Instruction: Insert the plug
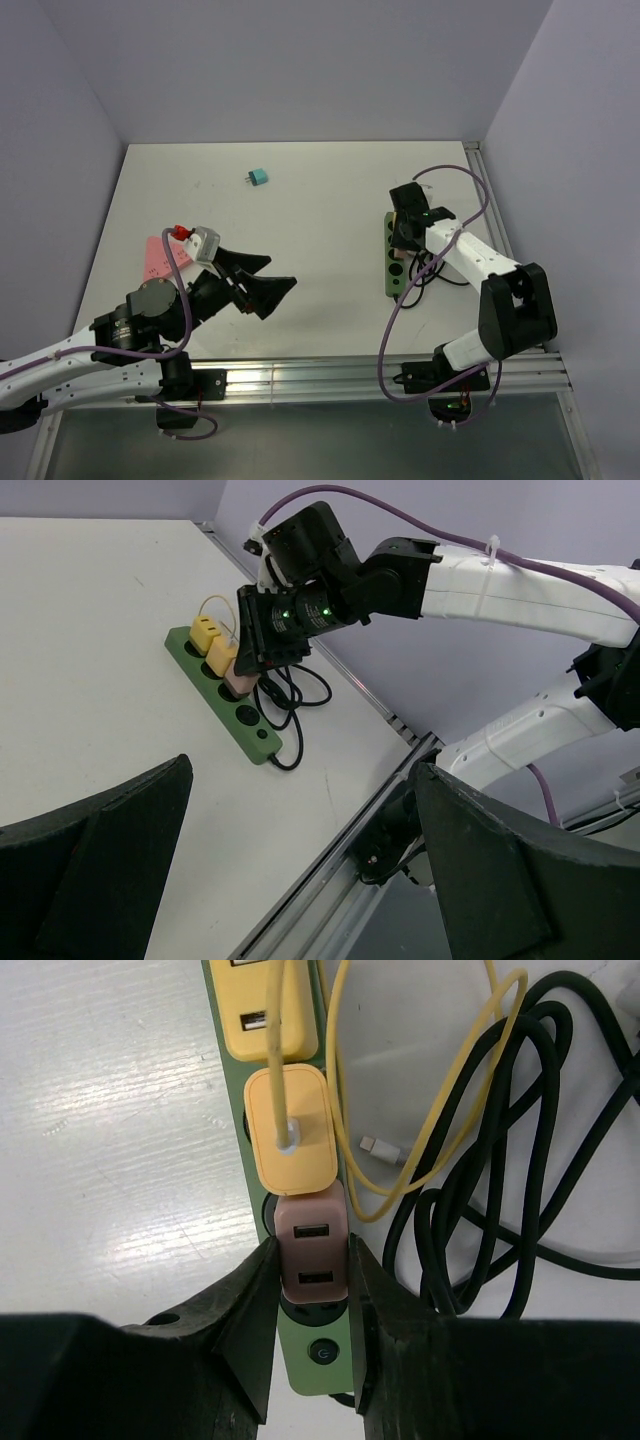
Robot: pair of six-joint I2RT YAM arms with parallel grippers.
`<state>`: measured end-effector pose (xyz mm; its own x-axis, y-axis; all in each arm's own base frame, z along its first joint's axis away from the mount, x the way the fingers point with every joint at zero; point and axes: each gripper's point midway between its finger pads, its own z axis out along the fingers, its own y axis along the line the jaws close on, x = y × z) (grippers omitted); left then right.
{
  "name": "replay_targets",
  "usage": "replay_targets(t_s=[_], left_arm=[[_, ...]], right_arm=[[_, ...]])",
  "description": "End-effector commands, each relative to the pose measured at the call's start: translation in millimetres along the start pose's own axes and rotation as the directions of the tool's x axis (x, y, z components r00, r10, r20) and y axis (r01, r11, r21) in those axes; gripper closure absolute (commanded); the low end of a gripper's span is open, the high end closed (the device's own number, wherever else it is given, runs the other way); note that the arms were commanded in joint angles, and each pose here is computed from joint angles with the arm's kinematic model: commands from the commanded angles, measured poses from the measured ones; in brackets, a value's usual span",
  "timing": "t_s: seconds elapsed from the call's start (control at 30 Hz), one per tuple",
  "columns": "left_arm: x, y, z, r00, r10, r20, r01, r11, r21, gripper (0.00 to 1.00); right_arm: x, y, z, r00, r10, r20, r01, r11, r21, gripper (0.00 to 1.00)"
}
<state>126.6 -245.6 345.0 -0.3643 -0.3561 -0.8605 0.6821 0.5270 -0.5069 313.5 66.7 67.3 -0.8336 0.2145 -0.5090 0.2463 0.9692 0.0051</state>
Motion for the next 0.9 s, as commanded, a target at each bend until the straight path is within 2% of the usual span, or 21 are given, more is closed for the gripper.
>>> replay_targets(t_s=[0.0, 0.4, 0.53, 0.6, 0.77, 0.87], left_arm=[[-12, -11, -1, 0.999, -0.022, 0.027, 0.020, 0.999, 0.042, 0.01], [-12, -13, -4, 0.999, -0.030, 0.027, 0.029, 0.998, 0.057, 0.01], [-12, -11, -5, 0.999, -0.025, 0.022, 0.024, 0.999, 0.048, 0.01], [-13, -10, -7, 0.999, -0.029, 0.031, 0.027, 0.999, 0.047, 0.01], [-13, -10, -5, 0.999, -0.030, 0.034, 0.028, 0.998, 0.048, 0.01], [-11, -13, -2, 0.999, -0.030, 0.023, 0.028, 0.998, 0.053, 0.01]], right_arm=[[85, -22, 29, 0.968, -0.025, -0.249, 0.065, 0.986, 0.154, 1.00], [100, -19, 18, 0.964, -0.023, -0.264, 0.073, 0.981, 0.180, 1.00], [86, -24, 13, 0.981, -0.005, -0.193, 0.050, 0.973, 0.227, 1.00], [75, -21, 5, 0.991, 0.008, -0.132, 0.017, 0.981, 0.191, 1.00], [56, -12, -11, 1.000, 0.008, -0.028, -0.005, 0.996, 0.090, 0.90], [48, -11, -14, 1.000, 0.000, 0.010, -0.001, 0.997, 0.081, 0.80]])
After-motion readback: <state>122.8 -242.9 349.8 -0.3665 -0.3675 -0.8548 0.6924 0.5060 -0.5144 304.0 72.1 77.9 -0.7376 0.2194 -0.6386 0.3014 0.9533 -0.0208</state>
